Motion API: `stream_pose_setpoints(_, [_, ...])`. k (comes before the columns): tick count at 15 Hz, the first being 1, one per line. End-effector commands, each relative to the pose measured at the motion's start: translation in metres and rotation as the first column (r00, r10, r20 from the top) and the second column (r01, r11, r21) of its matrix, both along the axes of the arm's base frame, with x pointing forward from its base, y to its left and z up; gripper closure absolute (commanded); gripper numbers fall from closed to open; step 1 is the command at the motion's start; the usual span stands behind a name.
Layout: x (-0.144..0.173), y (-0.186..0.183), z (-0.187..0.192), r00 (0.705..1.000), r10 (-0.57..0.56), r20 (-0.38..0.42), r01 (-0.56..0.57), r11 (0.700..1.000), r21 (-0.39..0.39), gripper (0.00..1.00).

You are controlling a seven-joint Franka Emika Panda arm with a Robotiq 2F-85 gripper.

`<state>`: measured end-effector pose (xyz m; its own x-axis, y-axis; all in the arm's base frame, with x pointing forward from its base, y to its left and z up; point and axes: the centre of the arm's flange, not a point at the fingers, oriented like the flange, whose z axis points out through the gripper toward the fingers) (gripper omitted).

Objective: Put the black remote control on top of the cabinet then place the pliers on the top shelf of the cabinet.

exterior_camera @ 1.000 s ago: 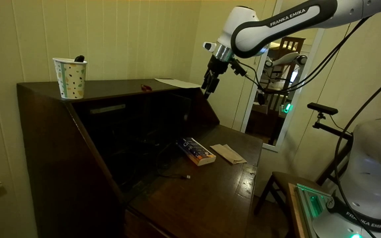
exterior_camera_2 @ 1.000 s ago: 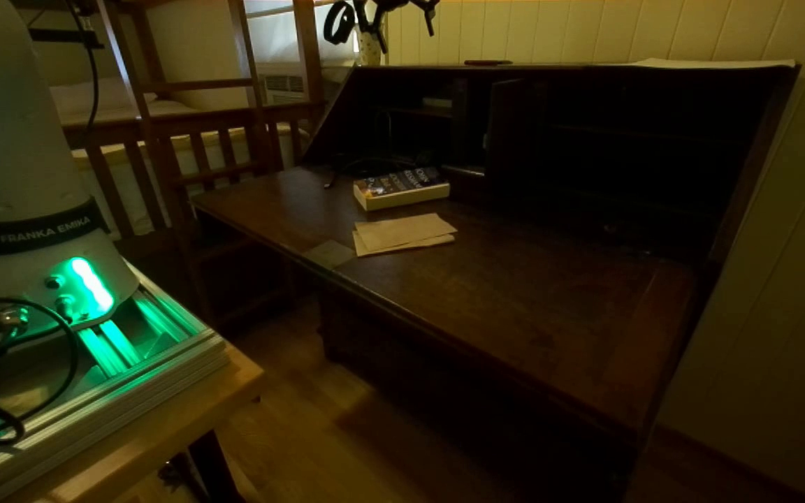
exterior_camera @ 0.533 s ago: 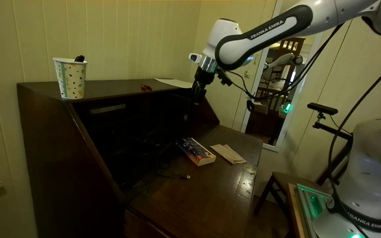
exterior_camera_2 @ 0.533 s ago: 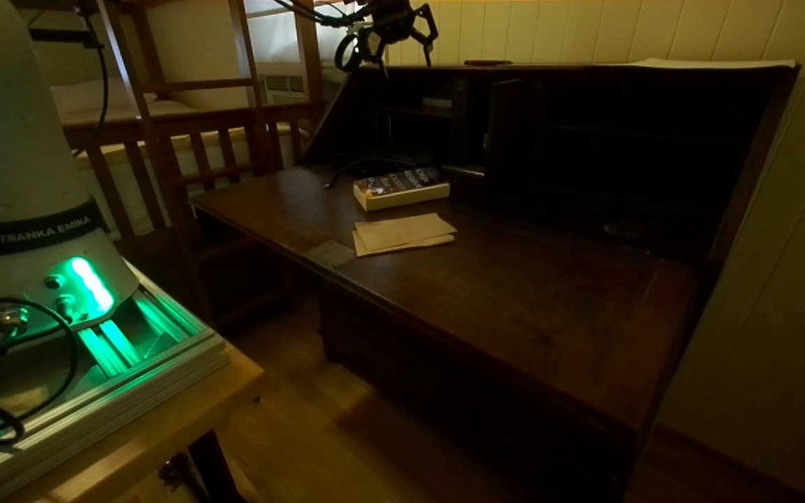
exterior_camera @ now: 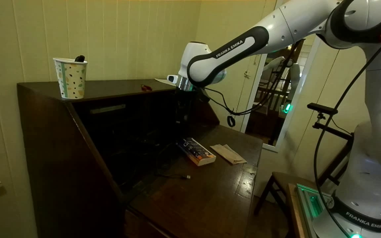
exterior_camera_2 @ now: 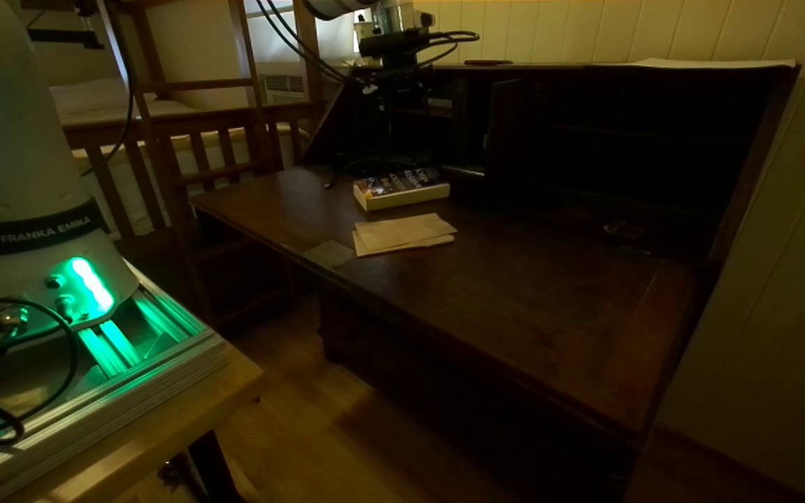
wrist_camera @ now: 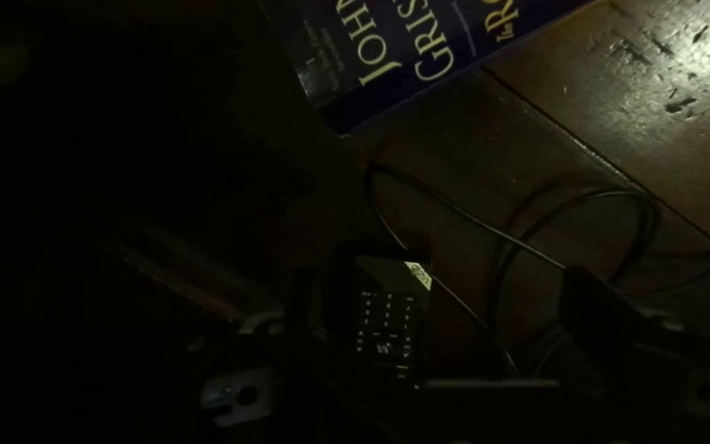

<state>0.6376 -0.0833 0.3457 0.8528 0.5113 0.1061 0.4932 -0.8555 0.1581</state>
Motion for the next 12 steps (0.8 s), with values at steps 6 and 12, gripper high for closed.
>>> stream_pose_setpoints(6, [0.018, -0.001, -0.022, 0.993, -0.109, 0.049, 0.107, 0.994, 0.028, 0.00])
stream_pose_setpoints(12, [0.026, -0.006, -0.060, 0.983, -0.096, 0.155, 0.088, 0.995, 0.054, 0.00])
